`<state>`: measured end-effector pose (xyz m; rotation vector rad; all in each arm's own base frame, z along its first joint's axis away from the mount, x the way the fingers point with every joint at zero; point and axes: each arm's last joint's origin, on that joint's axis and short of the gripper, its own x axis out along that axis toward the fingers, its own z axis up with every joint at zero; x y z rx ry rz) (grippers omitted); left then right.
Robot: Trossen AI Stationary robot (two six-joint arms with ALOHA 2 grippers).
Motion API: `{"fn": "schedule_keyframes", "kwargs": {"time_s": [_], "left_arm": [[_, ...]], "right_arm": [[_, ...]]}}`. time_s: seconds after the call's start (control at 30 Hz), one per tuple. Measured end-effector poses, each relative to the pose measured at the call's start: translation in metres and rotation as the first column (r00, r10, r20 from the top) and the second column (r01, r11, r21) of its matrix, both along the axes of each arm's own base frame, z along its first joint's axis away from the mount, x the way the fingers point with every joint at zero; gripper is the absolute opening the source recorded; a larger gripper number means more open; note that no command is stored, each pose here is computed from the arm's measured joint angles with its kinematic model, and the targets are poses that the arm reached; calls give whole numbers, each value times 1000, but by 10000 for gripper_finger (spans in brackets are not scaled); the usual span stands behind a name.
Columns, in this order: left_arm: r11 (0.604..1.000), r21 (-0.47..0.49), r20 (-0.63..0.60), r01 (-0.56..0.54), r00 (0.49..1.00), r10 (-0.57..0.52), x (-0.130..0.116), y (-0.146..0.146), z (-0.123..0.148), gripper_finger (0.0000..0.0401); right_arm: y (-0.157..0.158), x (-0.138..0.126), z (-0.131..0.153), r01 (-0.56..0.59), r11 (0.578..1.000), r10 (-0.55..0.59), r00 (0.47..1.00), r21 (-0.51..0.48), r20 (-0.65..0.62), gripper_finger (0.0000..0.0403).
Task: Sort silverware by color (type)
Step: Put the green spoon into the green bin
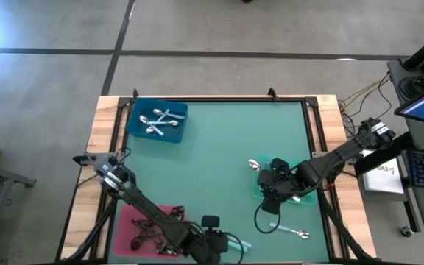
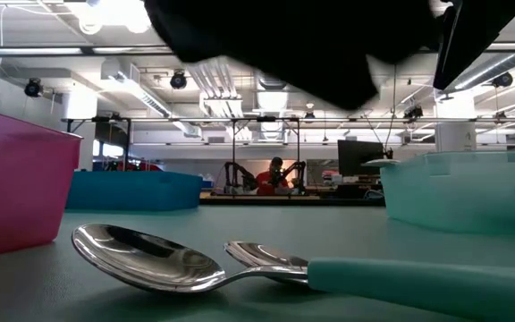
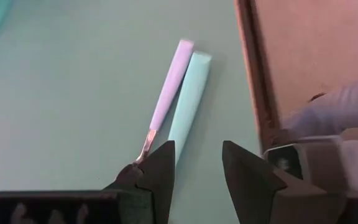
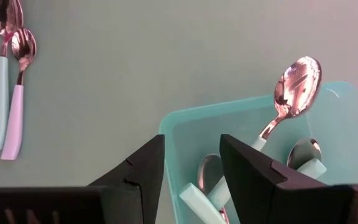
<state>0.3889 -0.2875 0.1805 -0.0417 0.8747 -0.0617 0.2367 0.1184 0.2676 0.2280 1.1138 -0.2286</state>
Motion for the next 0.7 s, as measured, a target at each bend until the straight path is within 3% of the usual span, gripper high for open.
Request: {"fn": "schedule_keyframes", "kwargs": {"time_s": [0.3, 0.7], "left_arm": [[999, 34, -42, -2, 999, 3, 7, -3, -39, 118], [997, 25, -80, -78, 994, 80, 13, 7, -53, 118]], "right_arm": [[1, 1, 0, 0, 1000, 0, 1000, 7, 12, 146], [1, 2, 1, 0, 1000, 0, 1000, 9, 17, 146]]}}
